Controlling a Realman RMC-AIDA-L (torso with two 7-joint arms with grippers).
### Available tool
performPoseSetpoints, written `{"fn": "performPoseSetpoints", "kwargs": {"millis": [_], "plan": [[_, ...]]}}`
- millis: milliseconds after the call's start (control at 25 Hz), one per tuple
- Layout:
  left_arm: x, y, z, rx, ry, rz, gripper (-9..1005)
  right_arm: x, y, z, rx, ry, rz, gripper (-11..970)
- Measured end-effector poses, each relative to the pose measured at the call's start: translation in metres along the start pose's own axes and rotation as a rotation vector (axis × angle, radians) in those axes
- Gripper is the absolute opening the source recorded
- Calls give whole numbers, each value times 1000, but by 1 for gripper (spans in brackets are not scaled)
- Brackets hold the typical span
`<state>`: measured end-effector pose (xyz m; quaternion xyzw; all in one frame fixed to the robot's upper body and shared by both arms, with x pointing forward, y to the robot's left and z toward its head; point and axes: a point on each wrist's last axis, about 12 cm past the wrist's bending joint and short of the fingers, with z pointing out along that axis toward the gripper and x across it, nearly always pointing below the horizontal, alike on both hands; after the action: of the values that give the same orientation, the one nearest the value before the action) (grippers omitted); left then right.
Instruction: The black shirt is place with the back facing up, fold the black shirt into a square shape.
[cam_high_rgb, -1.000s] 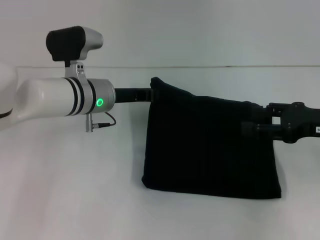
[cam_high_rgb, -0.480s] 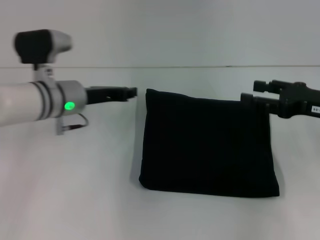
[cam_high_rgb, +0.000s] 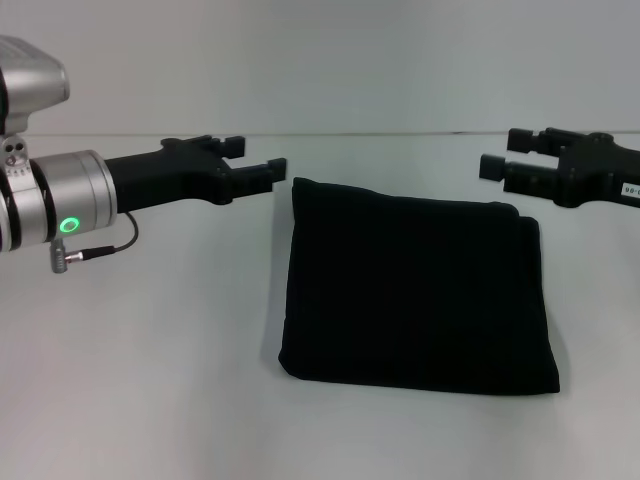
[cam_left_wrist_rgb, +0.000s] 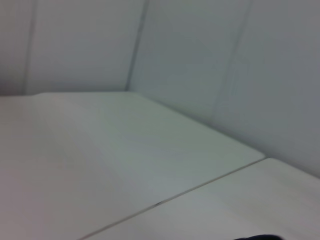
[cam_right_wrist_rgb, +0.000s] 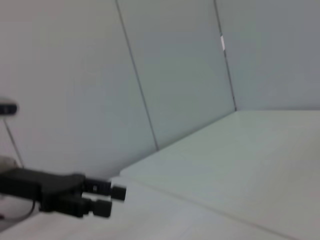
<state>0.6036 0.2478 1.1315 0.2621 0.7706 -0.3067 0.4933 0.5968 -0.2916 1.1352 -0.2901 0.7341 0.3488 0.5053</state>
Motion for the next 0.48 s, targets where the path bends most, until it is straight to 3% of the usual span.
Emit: {"fn": "performPoseSetpoints", "kwargs": {"millis": [280,480], "plan": [[-10,-10,6,99,-10,75,741,-11,3,7,-103,170,-32,754],[-10,-11,8,114,2,87,805,-14,2,13,-105,218,-65,757]]}}
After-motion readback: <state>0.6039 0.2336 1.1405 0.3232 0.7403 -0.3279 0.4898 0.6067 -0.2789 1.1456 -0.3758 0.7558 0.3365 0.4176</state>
